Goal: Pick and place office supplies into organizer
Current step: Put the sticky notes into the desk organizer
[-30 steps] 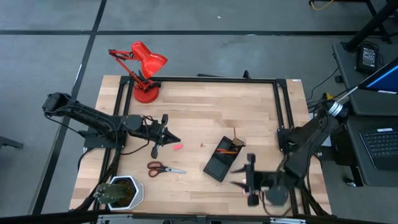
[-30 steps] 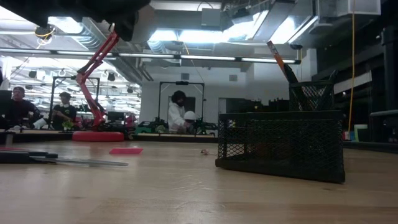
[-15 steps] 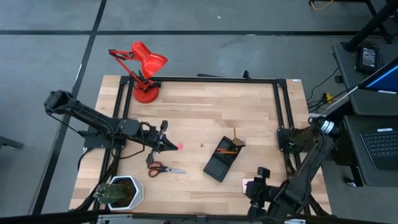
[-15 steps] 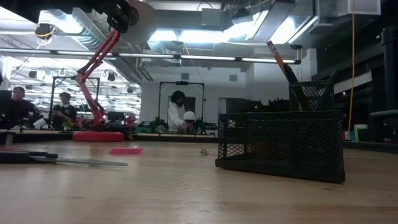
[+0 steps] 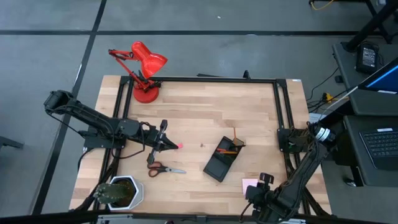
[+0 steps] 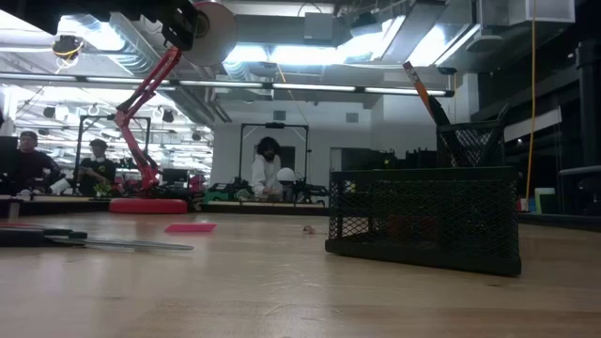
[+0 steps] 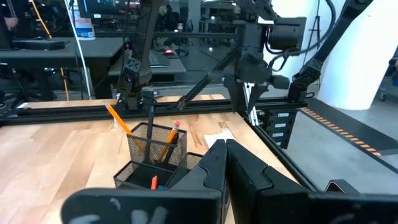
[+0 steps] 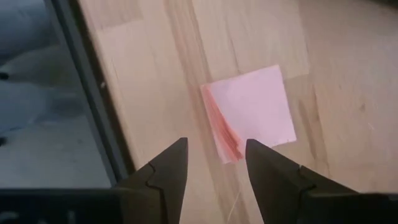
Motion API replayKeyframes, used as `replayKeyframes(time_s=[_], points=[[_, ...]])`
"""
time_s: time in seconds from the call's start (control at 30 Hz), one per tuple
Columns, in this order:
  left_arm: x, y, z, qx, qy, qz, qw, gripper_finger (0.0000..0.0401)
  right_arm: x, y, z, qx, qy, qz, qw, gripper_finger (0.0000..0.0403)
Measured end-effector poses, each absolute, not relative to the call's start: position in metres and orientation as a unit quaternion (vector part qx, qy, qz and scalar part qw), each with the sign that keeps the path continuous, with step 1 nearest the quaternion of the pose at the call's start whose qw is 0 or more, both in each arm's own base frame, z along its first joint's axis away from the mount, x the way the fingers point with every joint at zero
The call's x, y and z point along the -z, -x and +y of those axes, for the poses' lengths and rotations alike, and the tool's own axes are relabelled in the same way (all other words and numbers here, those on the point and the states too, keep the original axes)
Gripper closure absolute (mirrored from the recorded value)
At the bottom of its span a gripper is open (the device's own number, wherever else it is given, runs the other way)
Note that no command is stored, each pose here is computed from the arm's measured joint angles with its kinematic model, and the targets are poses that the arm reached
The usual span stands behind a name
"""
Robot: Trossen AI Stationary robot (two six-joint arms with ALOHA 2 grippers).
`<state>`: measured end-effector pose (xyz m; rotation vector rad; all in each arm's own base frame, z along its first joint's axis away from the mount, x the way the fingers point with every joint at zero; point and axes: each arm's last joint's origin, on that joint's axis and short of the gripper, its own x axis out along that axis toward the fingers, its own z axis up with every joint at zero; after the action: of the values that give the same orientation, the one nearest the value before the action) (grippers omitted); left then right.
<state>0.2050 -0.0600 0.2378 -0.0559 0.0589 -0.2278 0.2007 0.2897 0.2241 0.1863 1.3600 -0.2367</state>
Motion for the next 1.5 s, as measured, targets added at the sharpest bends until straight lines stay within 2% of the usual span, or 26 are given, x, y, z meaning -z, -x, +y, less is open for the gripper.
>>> replayKeyframes(time_s=[0.43,0.77,1.0,1.5], points=[[-0.238,-0.205,-0.060,0.114,0.028,0.031,0.993,0.0395,-0.189,-0.204,0.299,0.108,-0.017,0.657,0.746,0.0240],[-0.237,-0.205,-0.060,0.114,0.027,0.032,0.993,0.0395,-0.186,-0.205,0.297,0.117,-0.016,0.667,0.736,0.0240],[-0.237,-0.205,-0.060,0.113,0.027,0.033,0.993,0.0395,-0.161,-0.204,0.286,0.126,-0.019,0.698,0.705,0.0240],[-0.237,-0.205,-0.060,0.114,0.027,0.034,0.993,0.0395,-0.156,-0.207,0.289,0.097,-0.034,0.687,0.719,0.0240]])
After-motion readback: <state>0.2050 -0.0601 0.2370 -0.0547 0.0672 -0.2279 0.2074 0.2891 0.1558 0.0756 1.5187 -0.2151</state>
